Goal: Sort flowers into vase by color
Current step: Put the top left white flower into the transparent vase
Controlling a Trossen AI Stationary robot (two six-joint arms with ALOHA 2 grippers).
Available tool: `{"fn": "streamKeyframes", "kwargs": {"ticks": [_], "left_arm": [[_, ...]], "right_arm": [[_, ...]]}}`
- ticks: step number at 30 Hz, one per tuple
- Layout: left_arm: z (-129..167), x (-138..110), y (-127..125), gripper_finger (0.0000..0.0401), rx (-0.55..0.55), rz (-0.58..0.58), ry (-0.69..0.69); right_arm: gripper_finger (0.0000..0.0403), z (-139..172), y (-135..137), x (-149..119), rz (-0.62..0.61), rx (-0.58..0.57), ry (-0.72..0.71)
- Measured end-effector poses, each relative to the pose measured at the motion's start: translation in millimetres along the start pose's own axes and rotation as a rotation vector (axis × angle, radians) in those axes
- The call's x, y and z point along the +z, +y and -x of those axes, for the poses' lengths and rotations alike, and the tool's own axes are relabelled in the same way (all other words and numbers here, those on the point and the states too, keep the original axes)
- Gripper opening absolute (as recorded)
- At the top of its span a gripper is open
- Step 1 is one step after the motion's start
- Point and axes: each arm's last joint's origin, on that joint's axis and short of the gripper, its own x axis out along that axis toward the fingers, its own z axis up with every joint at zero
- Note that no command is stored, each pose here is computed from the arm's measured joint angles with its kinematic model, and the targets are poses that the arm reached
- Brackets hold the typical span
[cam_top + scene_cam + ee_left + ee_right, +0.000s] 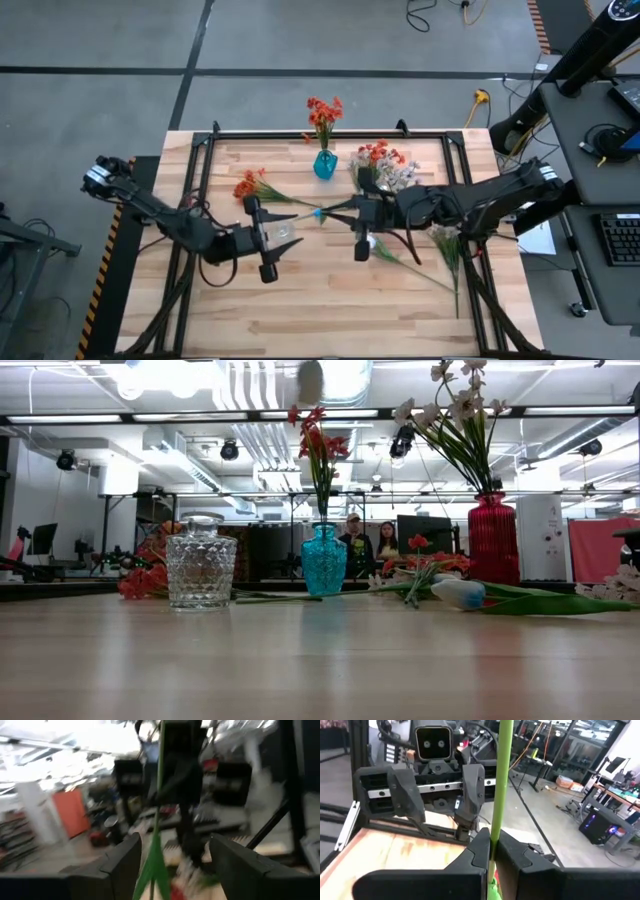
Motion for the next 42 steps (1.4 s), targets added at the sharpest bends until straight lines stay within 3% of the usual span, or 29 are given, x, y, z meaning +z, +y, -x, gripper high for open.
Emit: {"fn": "streamKeyframes", "kwargs": {"ticks": [8, 14, 17, 19, 21, 23, 29, 33, 37, 42], "left_arm": [[15.4, -1.0, -9.7, 0.0217, 0.054, 0.004, 0.092], [17.5, -1.9, -12.0, 0.0216, 0.045, 0.114, 0.098], [19.0, -4.1, -13.3, 0.0212, -0.038, 0.231, 0.115], [20.2, -1.4, -14.0, 0.0208, -0.179, 0.329, 0.099], [20.8, 1.7, -15.8, 0.0204, -0.323, 0.391, 0.076], [20.6, 2.2, -16.5, 0.0201, -0.367, 0.411, 0.07], [11.8, -5.8, -8.1, 0.0201, -0.287, 0.476, 0.111], [5.3, -9.9, -1.1, 0.0206, -0.247, 0.517, 0.114], [6.0, -13.2, 0.0, 0.0213, -0.25, 0.507, 0.152], [14.4, -26.0, 1.1, 0.0221, -0.259, 0.514, 0.199]], "right_arm": [[0.0012, 3.3, -4.9, 15.2, 0.117, 0.01, 0.024], [0.0012, 0.4, -5.0, 20.2, 0.325, 0.01, 0.015], [0.0012, -1.2, -6.4, 21.1, 0.398, 0.001, 0.01], [0.0012, -1.7, -6.3, 20.7, 0.463, -0.003, 0.015], [0.0012, -1.9, -6.1, 20.3, 0.547, -0.002, 0.019], [0.0012, -3.2, -5.5, 19.8, 0.634, -0.003, 0.019], [0.0012, -15.1, 2.8, 5.7, 1.116, 0.063, 0.081], [0.0012, -31.6, 12.0, -9.5, 1.349, 0.097, 0.148], [0.0012, -45.9, 17.1, -21.2, 1.509, 0.047, 0.266], [0.0012, -62.7, 22.2, -30.5, 1.623, -0.053, 0.388]]}}
